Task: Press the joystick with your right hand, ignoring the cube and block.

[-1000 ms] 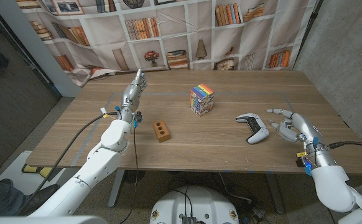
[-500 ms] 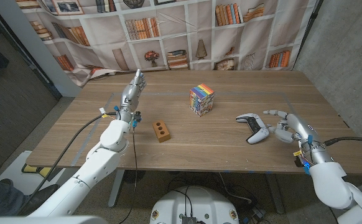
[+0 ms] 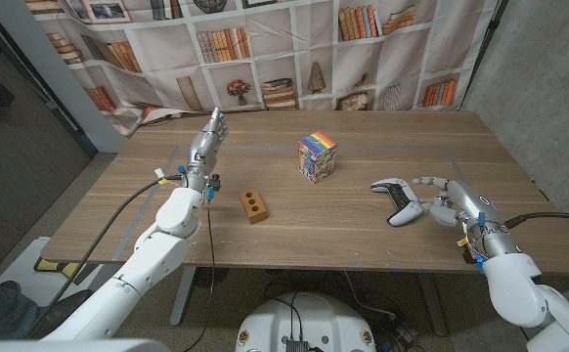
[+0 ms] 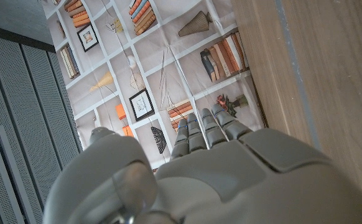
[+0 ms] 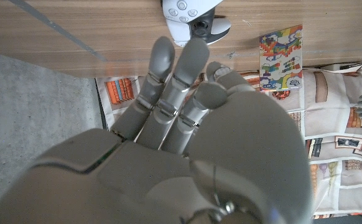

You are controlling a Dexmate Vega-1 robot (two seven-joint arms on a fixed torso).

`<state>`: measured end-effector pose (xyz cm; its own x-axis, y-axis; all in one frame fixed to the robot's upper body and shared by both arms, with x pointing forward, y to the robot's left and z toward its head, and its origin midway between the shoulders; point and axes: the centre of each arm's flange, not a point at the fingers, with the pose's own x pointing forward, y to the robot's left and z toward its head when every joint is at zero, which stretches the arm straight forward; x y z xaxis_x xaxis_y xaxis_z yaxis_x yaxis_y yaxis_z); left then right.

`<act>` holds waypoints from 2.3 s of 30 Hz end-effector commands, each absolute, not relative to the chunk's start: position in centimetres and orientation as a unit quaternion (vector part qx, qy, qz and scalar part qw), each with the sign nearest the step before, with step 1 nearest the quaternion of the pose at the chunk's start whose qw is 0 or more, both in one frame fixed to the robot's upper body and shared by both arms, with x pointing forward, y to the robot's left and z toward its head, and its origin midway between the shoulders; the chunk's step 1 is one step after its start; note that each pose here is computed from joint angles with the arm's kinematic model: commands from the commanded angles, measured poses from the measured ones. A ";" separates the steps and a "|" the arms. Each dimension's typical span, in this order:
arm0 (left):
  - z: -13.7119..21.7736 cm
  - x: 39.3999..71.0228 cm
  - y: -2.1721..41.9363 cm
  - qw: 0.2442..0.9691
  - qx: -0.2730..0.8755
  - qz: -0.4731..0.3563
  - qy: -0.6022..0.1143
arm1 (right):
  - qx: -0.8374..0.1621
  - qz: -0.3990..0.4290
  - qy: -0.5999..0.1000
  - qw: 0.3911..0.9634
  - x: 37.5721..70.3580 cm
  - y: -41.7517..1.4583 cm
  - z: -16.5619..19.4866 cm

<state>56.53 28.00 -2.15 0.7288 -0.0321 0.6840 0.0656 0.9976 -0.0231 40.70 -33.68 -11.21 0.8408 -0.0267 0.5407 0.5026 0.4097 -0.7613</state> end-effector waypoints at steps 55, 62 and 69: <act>-2.5 55.9 29.4 0.937 -0.004 -0.035 -0.349 | -0.637 -0.120 -0.078 0.757 43.6 -30.6 -10.7; -2.6 56.0 29.5 0.936 -0.007 -0.034 -0.349 | -0.640 -0.123 -0.069 0.756 43.5 -30.8 -10.5; -2.9 56.2 29.7 0.937 -0.013 -0.033 -0.348 | -0.640 -0.122 -0.066 0.755 43.7 -30.6 -10.6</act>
